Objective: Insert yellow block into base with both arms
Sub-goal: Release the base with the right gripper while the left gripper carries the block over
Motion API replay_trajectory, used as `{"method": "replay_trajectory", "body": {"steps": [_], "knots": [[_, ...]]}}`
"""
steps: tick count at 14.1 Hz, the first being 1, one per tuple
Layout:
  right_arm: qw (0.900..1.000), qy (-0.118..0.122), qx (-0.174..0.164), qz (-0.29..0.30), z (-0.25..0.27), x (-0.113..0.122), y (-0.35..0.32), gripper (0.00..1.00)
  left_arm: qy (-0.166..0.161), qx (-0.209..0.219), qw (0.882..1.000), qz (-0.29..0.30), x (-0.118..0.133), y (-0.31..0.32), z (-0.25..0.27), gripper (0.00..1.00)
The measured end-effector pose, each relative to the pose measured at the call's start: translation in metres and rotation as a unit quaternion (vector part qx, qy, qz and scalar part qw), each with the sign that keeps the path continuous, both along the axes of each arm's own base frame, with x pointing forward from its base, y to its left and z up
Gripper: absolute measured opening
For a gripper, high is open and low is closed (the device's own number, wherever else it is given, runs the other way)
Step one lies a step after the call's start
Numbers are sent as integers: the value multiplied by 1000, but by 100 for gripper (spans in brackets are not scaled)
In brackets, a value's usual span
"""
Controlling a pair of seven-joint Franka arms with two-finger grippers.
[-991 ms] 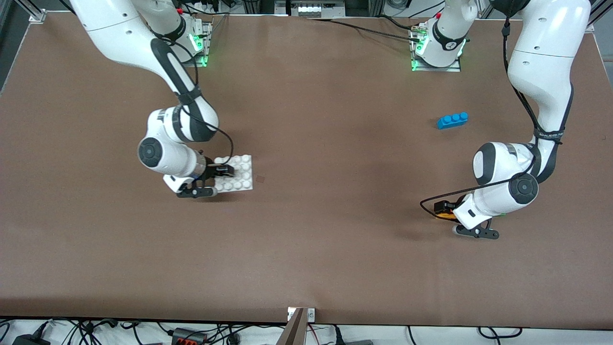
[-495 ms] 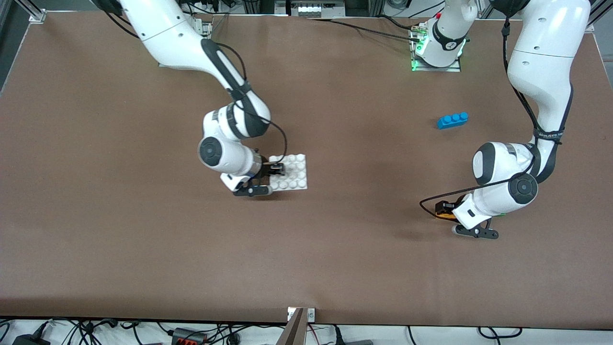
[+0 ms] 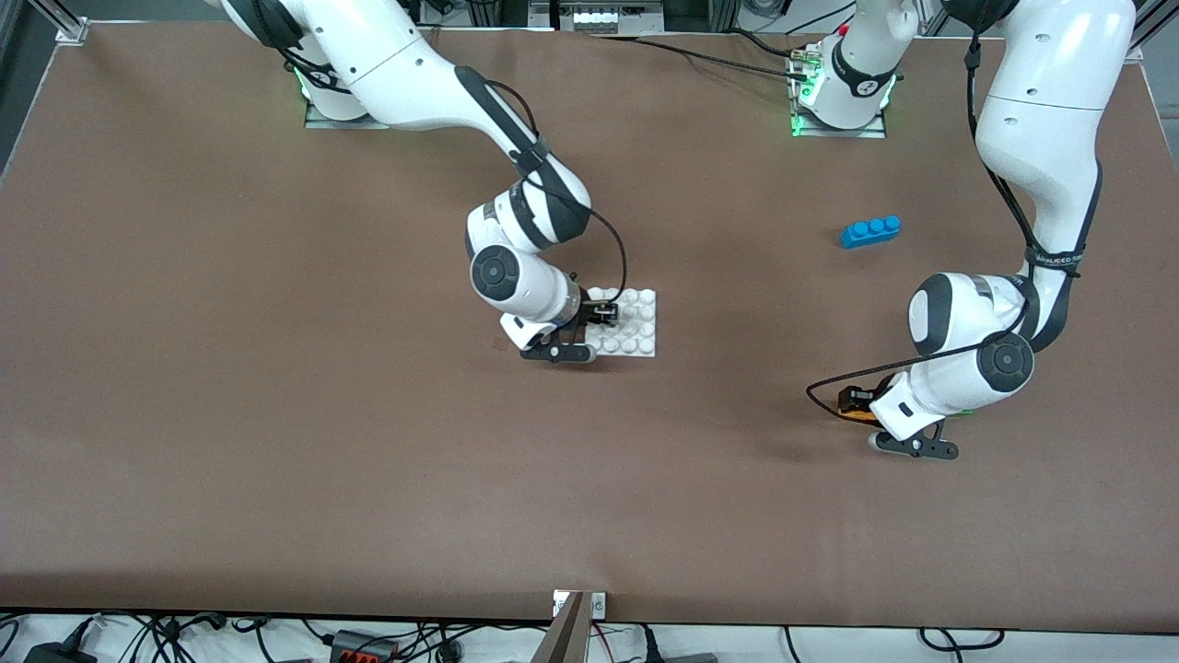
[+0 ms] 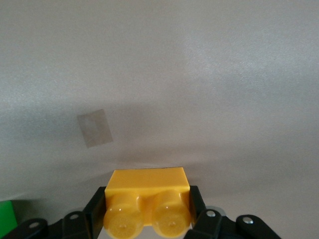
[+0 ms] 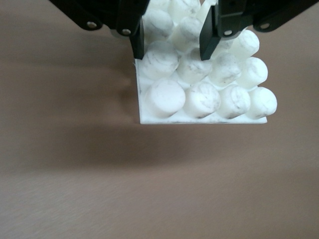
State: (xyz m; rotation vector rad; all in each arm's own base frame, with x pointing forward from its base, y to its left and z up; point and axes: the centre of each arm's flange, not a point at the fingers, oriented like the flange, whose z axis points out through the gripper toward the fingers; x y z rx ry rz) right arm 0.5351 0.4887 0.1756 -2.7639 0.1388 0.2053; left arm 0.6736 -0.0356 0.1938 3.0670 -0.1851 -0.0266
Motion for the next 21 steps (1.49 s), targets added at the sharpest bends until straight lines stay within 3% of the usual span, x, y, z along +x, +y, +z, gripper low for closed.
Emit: {"method": "replay_trajectory", "body": {"steps": [4,6,8,9,13,17,18,21], "knots": [[1000,-9,2,9,-1,-8,13,56,4,-1,1000,-5,0,-5,13,69],[1000,-19,0,16,3,-6,14,75,6,-2,1000,-8,1,-8,28,69],[999,-27,-14,30,32,9,6,95,12,-5,1000,-15,-1,-18,41,69],[998,-27,-28,40,57,20,-6,100,15,-7,1000,-19,-2,-24,46,69],[988,-29,-110,107,176,64,-107,100,21,-11,999,-38,-5,-48,67,69],[977,32,-142,154,258,81,-251,100,31,-21,998,-44,-18,-122,82,69],[976,37,-145,156,275,85,-290,100,35,-18,998,-38,-27,-158,84,69],[974,17,-173,148,332,88,-398,100,44,-9,999,-9,-66,-260,85,69]]}}
